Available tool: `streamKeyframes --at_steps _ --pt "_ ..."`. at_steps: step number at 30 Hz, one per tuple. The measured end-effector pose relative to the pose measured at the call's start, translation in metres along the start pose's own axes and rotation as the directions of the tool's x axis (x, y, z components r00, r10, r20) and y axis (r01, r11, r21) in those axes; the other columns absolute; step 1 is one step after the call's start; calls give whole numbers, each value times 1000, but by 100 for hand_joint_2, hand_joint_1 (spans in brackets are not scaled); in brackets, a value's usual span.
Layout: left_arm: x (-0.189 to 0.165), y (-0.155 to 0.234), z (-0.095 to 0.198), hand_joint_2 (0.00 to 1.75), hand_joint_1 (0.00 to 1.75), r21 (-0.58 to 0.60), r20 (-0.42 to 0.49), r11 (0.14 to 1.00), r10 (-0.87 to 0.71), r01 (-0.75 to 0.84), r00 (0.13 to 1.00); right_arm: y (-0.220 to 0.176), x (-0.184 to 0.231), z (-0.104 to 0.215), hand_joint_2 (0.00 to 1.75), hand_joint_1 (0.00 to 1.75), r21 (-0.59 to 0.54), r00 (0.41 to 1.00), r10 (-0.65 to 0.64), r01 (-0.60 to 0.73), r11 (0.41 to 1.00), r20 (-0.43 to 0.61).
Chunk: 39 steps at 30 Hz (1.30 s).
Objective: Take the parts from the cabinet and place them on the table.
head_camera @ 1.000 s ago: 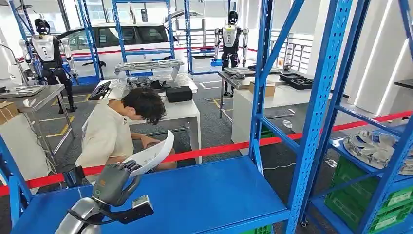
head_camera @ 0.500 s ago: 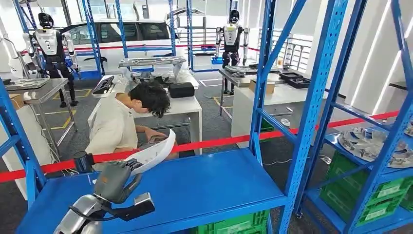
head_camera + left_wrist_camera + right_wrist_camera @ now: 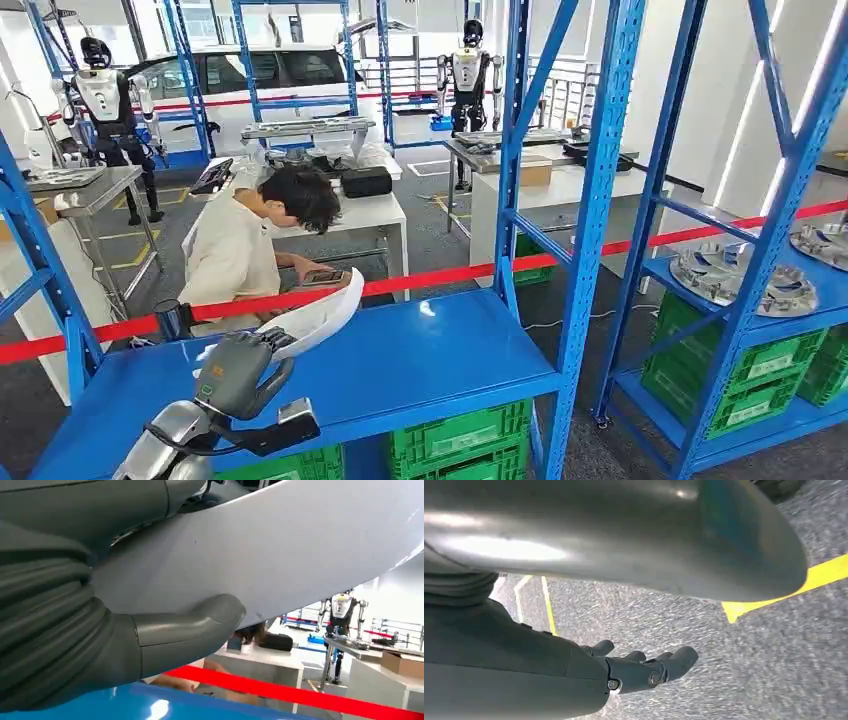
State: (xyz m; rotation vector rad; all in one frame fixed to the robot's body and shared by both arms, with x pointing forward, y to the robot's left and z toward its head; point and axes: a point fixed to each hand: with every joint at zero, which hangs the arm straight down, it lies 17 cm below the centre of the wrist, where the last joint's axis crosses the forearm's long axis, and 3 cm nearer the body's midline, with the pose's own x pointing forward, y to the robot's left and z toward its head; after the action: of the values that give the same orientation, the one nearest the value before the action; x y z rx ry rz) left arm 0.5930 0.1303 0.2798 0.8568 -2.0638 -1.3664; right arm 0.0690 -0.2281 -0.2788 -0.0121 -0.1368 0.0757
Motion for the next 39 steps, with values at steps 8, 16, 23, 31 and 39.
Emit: streamKeyframes --at_steps 8,16,23,31,39 --pt "4 1 -3 175 175 2 7 1000 -1 1 1000 2 -4 0 0 0 3 1000 -1 1 1000 -5" --pt "3 -1 -2 175 175 -3 6 1000 -1 1 1000 1 1 0 0 0 1 1000 0 0 1000 2" --pt "1 -2 0 175 175 -8 3 1000 -5 5 1000 -7 6 -1 0 0 -34 1000 2 -1 999 30" --pt "-1 7 -9 175 175 -13 17 999 -39 39 999 -31 26 0 0 0 -182 986 53 -24 983 157" --pt "0 6 -11 175 175 -14 9 999 -34 35 999 -21 21 1 0 0 -152 985 52 -28 988 162"
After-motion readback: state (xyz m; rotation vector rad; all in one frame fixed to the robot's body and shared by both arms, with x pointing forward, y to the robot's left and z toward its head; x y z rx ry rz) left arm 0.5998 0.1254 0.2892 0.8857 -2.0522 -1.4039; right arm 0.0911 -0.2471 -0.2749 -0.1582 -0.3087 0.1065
